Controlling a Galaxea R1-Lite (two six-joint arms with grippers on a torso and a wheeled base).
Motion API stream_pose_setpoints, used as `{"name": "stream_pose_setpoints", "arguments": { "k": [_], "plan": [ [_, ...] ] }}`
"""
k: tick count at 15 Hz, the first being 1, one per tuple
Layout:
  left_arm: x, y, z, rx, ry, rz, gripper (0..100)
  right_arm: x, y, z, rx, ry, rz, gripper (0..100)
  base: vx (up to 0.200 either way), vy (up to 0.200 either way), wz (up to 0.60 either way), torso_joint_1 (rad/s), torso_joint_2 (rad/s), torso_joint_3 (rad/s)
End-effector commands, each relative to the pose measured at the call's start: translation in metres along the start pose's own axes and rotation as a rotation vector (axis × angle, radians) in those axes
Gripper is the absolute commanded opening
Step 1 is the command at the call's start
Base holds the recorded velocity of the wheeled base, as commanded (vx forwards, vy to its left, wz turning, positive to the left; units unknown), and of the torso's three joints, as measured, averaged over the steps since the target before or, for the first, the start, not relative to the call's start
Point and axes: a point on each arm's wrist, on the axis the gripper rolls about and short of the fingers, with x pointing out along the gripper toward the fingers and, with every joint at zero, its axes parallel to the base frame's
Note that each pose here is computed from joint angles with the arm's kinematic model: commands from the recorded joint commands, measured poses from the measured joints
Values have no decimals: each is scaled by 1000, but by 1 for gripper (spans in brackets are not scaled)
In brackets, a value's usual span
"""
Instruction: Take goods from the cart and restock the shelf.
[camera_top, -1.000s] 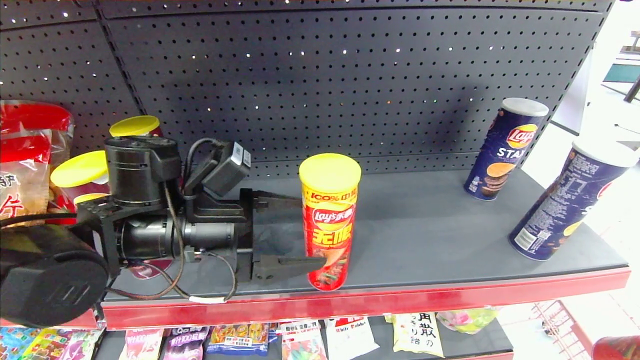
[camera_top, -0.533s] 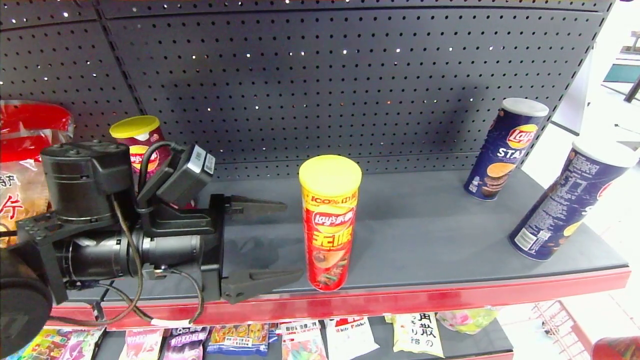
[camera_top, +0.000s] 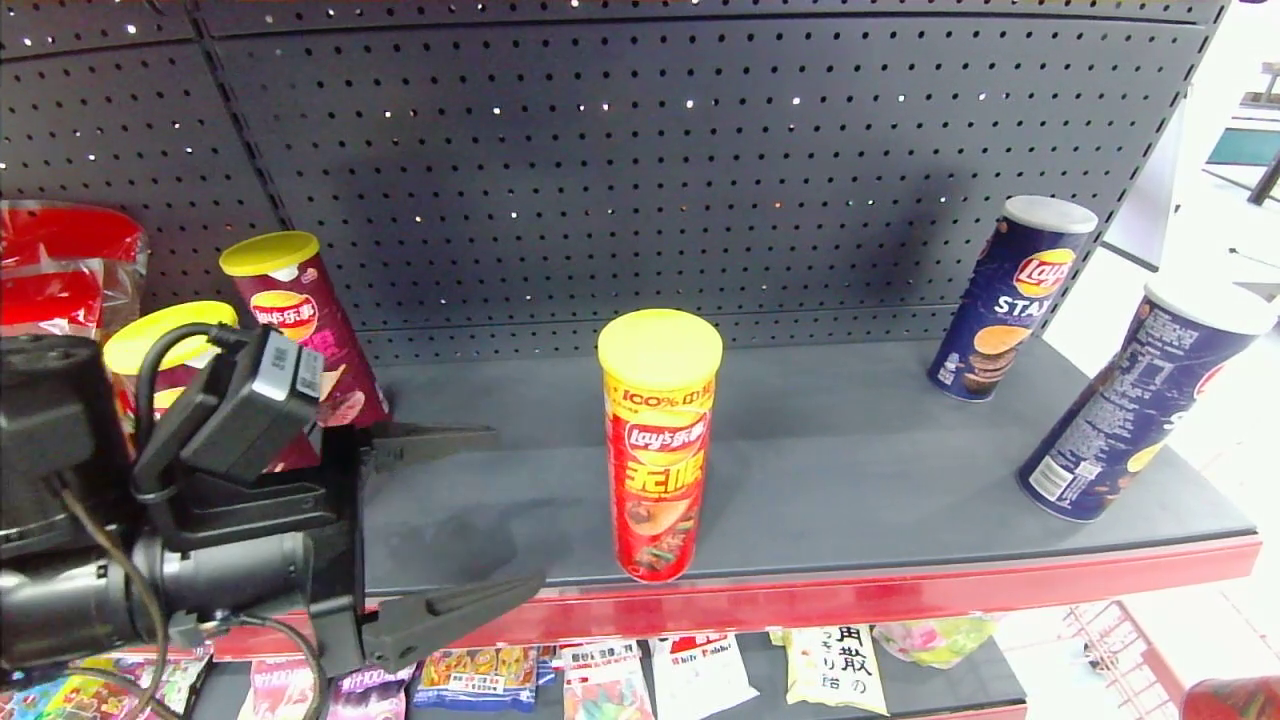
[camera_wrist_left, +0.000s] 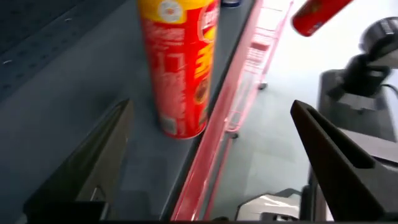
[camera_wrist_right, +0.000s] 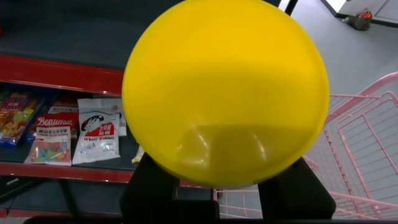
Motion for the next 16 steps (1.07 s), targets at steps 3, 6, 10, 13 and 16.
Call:
{"name": "stream_pose_setpoints", "arguments": {
  "k": [3,6,10,13,16],
  "plan": [
    [-55,-32,13,50,-28,349,100,4,0,5,-30,39,-40,0,0,0,0,0,0,0],
    [-103,-65,6,21,50,555,100,8,0,7,-51,48,-6,0,0,0,0,0,0,0],
    [-165,-116,-33,-111,75,766,100,13,-1,19,-53,57,65,0,0,0,0,0,0,0],
    [-187,-138,-56,-159,81,933,100,11,-2,27,-50,21,118,0,0,0,0,0,0,0],
    [-189,-148,-73,-166,60,1007,100,19,-5,50,-59,1,226,0,0,0,0,0,0,0]
  ]
}}
